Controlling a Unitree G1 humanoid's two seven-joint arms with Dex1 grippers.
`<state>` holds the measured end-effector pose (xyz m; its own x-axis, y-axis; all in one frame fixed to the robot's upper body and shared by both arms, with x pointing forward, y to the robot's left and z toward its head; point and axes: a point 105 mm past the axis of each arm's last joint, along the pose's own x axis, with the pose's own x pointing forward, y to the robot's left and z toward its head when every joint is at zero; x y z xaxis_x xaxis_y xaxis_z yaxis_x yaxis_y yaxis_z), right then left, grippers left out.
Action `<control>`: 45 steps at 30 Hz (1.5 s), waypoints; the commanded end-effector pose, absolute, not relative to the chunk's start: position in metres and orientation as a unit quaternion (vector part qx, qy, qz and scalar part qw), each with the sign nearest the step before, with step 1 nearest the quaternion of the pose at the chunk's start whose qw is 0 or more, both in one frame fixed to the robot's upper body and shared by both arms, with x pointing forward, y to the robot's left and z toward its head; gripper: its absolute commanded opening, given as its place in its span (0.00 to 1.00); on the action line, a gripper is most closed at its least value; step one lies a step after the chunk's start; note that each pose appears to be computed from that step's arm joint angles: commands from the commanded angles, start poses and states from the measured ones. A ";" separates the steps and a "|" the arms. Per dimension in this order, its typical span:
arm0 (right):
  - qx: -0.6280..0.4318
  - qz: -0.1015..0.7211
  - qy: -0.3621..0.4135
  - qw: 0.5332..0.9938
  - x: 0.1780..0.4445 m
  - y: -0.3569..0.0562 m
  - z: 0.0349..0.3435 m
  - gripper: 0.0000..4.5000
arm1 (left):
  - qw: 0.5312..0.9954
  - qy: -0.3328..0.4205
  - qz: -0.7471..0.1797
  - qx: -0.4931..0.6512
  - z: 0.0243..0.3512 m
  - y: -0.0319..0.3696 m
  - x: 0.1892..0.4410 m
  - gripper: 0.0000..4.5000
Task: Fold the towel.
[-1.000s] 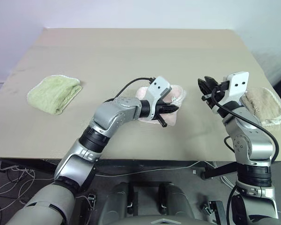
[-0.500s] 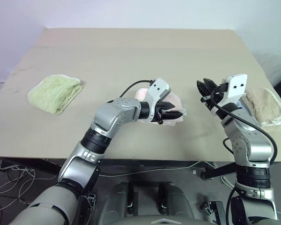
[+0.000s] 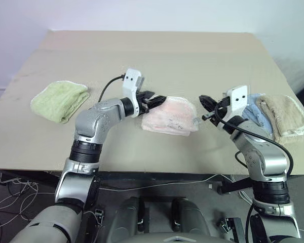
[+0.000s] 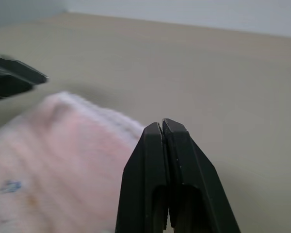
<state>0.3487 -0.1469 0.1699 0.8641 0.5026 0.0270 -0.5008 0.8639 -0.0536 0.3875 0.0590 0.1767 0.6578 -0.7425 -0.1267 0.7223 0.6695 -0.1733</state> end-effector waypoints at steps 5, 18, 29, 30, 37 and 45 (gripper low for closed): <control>-0.013 0.310 0.034 0.950 0.345 -0.110 0.139 0.00 | 0.888 0.094 -0.450 -0.027 0.159 0.033 0.380 0.07; -0.048 0.290 0.109 0.950 0.344 -0.113 0.088 0.00 | 0.893 0.146 -0.421 0.067 0.090 0.050 0.381 0.07; -0.065 0.293 -0.007 0.954 0.331 -0.133 0.152 0.00 | 0.875 0.098 -0.369 -0.298 0.169 0.112 0.377 0.07; -0.068 0.291 -0.009 0.954 0.331 -0.136 0.155 0.00 | 0.868 0.116 -0.368 -0.314 0.165 0.118 0.373 0.15; -0.090 0.294 -0.021 0.951 0.333 -0.139 0.163 0.00 | 0.824 0.212 -0.365 -0.378 0.139 0.128 0.358 0.64; -0.092 0.300 -0.031 0.949 0.332 -0.135 0.168 0.00 | 0.790 0.293 -0.390 -0.372 0.113 0.089 0.352 1.00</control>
<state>0.3352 -0.1380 0.1460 0.8253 0.5603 -0.0701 -0.5642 0.8132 -0.1428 0.3550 0.1011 0.1178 0.5679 -0.8110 -0.1406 0.3970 0.4196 -0.8163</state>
